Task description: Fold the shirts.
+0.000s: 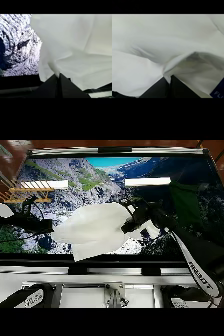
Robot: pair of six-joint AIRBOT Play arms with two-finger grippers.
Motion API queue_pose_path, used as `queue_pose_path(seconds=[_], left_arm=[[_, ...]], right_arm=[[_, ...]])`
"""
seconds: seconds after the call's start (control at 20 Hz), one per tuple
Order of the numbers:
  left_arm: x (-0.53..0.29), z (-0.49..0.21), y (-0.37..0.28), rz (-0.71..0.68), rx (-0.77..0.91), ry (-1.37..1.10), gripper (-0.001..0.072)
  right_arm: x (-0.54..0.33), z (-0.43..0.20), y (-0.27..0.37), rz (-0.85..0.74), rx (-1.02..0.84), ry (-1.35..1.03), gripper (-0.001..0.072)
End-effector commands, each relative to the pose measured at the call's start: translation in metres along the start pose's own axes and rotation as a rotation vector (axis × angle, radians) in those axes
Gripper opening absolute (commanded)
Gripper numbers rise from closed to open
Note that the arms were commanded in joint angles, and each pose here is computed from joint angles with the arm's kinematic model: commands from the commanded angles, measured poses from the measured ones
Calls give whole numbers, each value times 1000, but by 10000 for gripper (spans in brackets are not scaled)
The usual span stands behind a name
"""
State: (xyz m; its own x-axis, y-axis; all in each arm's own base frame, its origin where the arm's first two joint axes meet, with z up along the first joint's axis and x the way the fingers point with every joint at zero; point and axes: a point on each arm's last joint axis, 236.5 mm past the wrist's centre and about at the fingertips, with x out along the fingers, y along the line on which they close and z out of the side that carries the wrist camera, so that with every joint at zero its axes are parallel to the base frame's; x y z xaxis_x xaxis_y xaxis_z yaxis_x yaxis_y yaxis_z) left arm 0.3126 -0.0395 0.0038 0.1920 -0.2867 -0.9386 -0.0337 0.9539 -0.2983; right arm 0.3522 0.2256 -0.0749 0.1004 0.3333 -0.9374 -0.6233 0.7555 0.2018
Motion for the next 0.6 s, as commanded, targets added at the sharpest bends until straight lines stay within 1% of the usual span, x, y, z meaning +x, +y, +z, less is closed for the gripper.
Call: queue_pose_path(seconds=[0.0, 0.05, 0.15, 0.25, 0.3, 0.4, 0.5, 0.55], left_arm=[[-21, 16, -8, -6, 31, -41, 27], [-40, 34, -14, -4, 55, -101, 27], [-94, 77, -31, 0, 107, -267, 27], [-174, 117, -55, 6, 176, -482, 27], [-221, 132, -69, 10, 210, -604, 27], [-328, 145, -96, 26, 273, -876, 27], [-430, 133, -112, 53, 289, -1136, 27], [-472, 120, -113, 78, 270, -1249, 27]], right_arm=[[-21, 31, -2, -27, 5, -120, 47], [-42, 45, -2, -52, -25, -169, 47], [-114, 81, -5, -157, -110, -324, 47], [-220, 115, -11, -339, -214, -530, 46], [-285, 128, -12, -458, -264, -653, 46], [-412, 132, -4, -674, -328, -893, 46], [-512, 113, 14, -808, -339, -1081, 46], [-549, 99, 22, -846, -327, -1151, 46]])
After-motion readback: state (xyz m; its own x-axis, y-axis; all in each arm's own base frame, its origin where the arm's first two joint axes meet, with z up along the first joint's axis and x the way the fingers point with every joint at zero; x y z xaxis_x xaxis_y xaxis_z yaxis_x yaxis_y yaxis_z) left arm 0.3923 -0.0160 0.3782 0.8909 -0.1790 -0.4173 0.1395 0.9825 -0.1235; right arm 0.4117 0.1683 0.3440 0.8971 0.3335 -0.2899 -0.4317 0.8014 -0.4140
